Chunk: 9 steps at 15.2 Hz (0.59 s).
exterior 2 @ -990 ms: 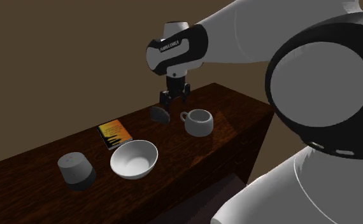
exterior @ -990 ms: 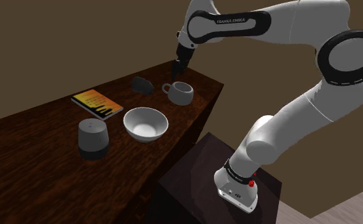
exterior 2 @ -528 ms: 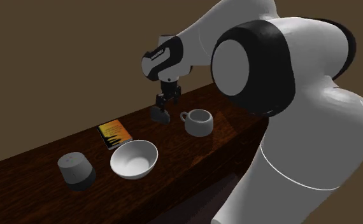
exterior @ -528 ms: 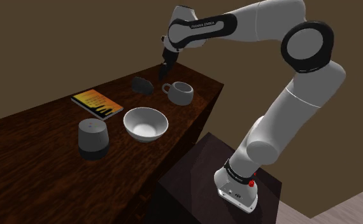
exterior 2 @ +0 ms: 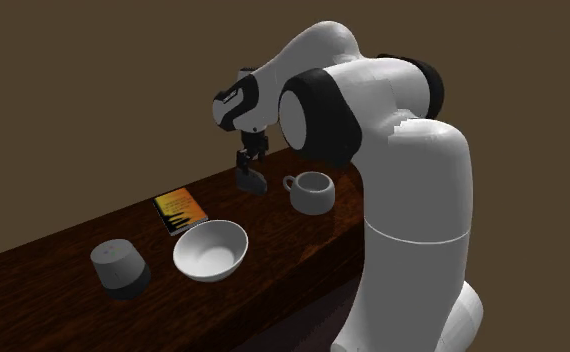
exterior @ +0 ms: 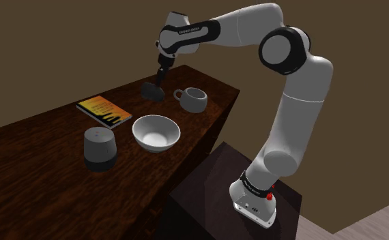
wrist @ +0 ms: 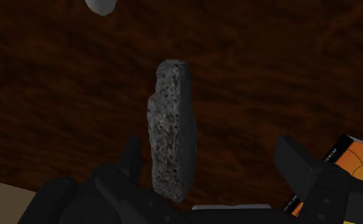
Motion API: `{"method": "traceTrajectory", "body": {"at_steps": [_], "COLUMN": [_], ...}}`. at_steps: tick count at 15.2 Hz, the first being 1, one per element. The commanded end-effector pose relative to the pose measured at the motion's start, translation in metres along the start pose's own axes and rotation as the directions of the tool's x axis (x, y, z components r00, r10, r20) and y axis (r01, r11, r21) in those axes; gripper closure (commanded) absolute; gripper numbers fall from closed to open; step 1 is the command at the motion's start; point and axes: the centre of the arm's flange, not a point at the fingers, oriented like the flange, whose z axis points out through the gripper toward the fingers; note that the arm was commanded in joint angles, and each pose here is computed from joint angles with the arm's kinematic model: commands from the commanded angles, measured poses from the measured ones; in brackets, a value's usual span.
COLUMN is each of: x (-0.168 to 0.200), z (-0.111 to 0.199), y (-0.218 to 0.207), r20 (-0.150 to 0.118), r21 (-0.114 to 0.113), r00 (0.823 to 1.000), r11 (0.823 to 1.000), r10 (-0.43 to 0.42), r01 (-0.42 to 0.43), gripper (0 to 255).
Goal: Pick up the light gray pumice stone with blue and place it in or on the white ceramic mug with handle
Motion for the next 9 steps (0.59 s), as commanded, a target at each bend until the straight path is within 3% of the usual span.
{"method": "traceTrajectory", "body": {"at_steps": [1,9], "x": [0.019,0.029], "z": [0.016,0.059], "y": [0.007,0.01], "r20": [-0.006,-0.008], "r21": [0.002,0.003], "r00": [0.999,0.998], "r11": [0.999,0.998], "r10": [-0.044,-0.063], "r01": [0.044,0.063], "gripper": [0,0]}}
